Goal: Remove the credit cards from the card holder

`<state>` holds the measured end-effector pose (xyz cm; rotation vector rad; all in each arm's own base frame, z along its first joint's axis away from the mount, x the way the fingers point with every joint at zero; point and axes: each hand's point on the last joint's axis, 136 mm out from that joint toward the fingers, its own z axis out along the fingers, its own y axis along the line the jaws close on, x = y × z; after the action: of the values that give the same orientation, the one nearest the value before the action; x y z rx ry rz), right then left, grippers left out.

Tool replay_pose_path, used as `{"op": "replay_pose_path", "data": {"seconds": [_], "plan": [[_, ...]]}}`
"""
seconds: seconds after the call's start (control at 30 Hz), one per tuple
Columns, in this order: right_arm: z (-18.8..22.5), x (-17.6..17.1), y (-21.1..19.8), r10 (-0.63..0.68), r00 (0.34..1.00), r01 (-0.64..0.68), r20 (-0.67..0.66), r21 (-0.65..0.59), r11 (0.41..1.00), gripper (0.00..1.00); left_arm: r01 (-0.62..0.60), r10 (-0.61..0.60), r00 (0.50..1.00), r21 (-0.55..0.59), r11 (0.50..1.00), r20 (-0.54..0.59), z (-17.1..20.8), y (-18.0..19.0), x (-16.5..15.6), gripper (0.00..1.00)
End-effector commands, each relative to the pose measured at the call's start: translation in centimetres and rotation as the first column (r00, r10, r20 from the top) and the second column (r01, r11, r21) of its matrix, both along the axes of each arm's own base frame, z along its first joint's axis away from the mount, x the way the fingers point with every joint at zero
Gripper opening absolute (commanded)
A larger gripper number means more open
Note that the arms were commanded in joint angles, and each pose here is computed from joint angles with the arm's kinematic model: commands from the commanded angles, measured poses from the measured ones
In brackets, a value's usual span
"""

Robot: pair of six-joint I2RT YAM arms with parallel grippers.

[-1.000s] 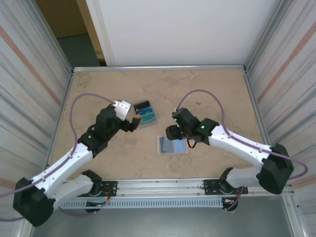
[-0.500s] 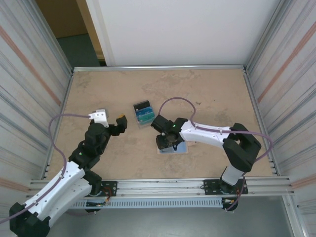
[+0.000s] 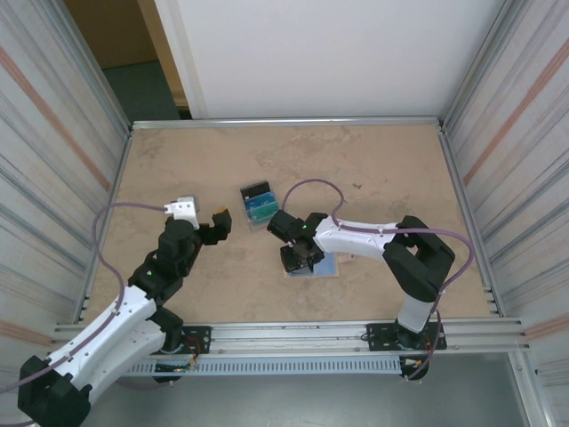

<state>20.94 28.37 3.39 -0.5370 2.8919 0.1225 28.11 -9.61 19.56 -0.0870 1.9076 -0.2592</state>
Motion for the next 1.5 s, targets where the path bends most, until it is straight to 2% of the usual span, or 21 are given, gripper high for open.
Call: {"op": "replay_pose_path", "data": {"seconds": [0.0, 0.2, 0.63, 0.83, 0.97, 1.17, 1.47], "plan": [[-1.0, -0.4, -0.7, -0.036, 0.999, 0.035, -0.032, -0.023, 0.999, 0.48, -0.012, 0.013, 1.000, -0.033, 0.999, 0.023, 1.2, -0.1, 0.5, 0.99], [-2.2, -0.9, -1.2, -0.046, 0.997, 0.044, -0.067, -0.019, 0.999, 0.47, -0.003, 0.004, 1.000, -0.035, 0.999, 0.012, 1.2, -0.4, 0.6, 0.99], [-2.0, -1.0, -2.1, -0.038, 0.995, 0.044, -0.091, 0.059, 0.997, 0.28, 0.022, -0.020, 0.999, -0.047, 0.999, 0.025, 2.0, -0.7, 0.4, 0.99], [-1.4, -1.4, -1.0, 0.060, 0.995, -0.048, -0.082, 0.139, 0.989, 0.14, 0.049, -0.047, 0.998, -0.056, 0.997, 0.038, 2.5, -1.2, 0.2, 0.99], [-0.5, -2.4, 0.6, 0.167, 0.983, -0.146, -0.077, 0.227, 0.963, 0.10, 0.072, -0.069, 0.995, -0.047, 0.996, 0.066, 3.0, -1.8, 0.1, 0.99], [1.2, -3.6, 1.7, 0.269, 0.962, -0.247, -0.041, 0.282, 0.927, 0.07, 0.092, -0.088, 0.991, -0.032, 0.995, 0.104, 4.0, -2.6, -0.1, 0.99], [1.3, -2.5, -0.2, 0.188, 0.982, -0.181, -0.013, 0.222, 0.958, 0.10, 0.112, -0.113, 0.987, 0.017, 0.994, 0.111, 4.9, -3.4, 0.0, 0.99]]}}
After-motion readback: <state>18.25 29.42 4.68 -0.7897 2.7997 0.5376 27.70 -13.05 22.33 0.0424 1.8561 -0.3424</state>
